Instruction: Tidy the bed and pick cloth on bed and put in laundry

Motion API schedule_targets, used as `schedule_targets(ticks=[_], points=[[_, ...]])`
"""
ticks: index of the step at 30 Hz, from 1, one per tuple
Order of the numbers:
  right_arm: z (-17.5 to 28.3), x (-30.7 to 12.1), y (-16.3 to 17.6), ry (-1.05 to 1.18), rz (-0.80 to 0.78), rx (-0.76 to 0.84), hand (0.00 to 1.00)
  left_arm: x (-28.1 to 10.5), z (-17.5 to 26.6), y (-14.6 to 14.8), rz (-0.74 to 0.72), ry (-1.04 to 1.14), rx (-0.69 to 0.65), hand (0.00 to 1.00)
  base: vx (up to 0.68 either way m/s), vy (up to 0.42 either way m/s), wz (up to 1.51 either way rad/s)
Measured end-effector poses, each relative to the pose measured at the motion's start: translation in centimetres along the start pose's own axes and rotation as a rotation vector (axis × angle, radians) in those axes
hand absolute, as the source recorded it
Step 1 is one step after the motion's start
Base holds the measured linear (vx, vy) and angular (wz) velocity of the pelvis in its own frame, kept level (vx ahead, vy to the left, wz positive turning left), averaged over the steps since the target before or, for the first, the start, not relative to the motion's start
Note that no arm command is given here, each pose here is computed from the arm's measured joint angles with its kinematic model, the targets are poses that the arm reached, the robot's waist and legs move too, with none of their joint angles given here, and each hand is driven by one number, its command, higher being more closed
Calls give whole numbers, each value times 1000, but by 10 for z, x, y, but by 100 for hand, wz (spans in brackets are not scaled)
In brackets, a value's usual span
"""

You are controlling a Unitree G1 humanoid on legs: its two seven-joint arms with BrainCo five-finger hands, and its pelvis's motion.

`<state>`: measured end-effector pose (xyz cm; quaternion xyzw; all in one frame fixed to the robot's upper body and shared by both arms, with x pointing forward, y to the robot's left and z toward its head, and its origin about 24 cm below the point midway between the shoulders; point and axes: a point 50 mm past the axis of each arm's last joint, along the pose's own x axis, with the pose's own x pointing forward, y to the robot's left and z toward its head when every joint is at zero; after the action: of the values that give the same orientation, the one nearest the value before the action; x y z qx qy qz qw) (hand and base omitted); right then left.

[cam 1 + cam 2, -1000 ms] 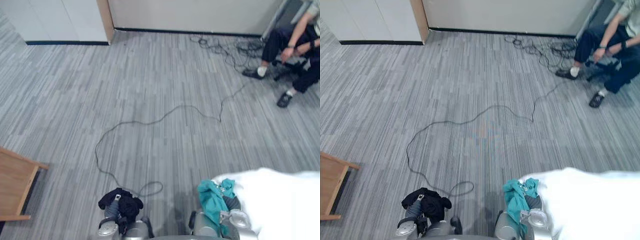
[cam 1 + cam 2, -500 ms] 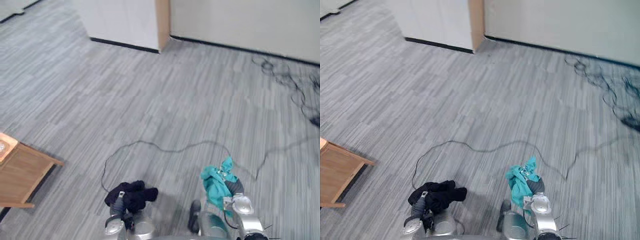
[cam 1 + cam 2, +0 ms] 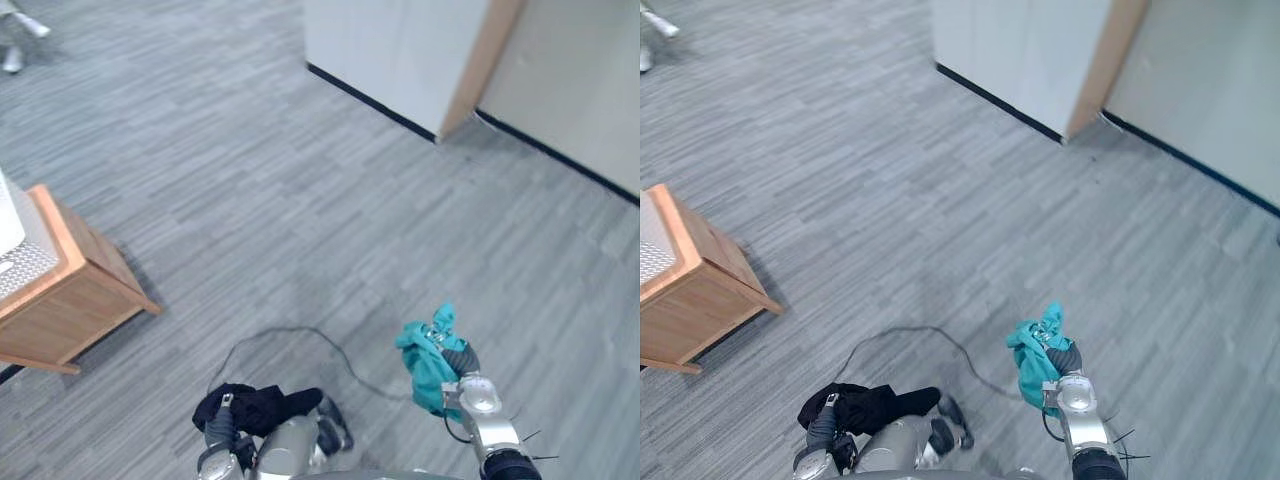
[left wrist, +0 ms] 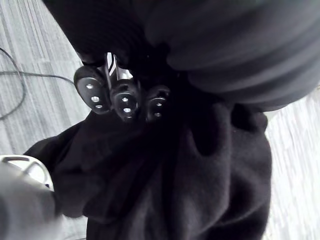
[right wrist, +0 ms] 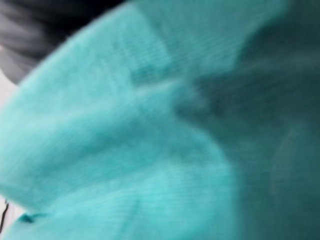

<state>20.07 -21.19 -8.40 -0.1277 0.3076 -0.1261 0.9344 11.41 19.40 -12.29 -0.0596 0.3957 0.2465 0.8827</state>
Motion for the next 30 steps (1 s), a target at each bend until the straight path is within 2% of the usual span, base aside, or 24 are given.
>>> schedule_targets(ticks=[4,7,10,12,14,16,20,24,30], points=[[-4,-10,4,-25,13,5,100,2,5,-6,-17,-17,45,100,549,-107,182],[-9,-14,5,-14,11,20,100,8,3,-10,-41,-8,149,100,528,-302,143],[-18,-21,15,25,25,58,100,11,-1,-3,-36,5,258,100,478,-397,92],[-25,-26,20,48,41,64,100,6,-10,5,-23,19,281,100,538,-499,70],[-29,-27,14,55,46,42,100,2,-21,11,-11,55,278,100,584,-563,81],[-27,-23,2,41,30,8,100,-1,-23,-4,-34,64,225,100,586,-628,65],[-9,-17,-6,-30,10,-7,100,0,-16,-9,-33,50,160,100,493,-411,9],[8,-8,-11,-76,-2,-10,100,0,-4,-16,-67,-12,134,100,494,-196,-3],[8,-7,-17,-75,-26,-26,100,-3,0,-17,-73,-24,121,100,580,16,44]])
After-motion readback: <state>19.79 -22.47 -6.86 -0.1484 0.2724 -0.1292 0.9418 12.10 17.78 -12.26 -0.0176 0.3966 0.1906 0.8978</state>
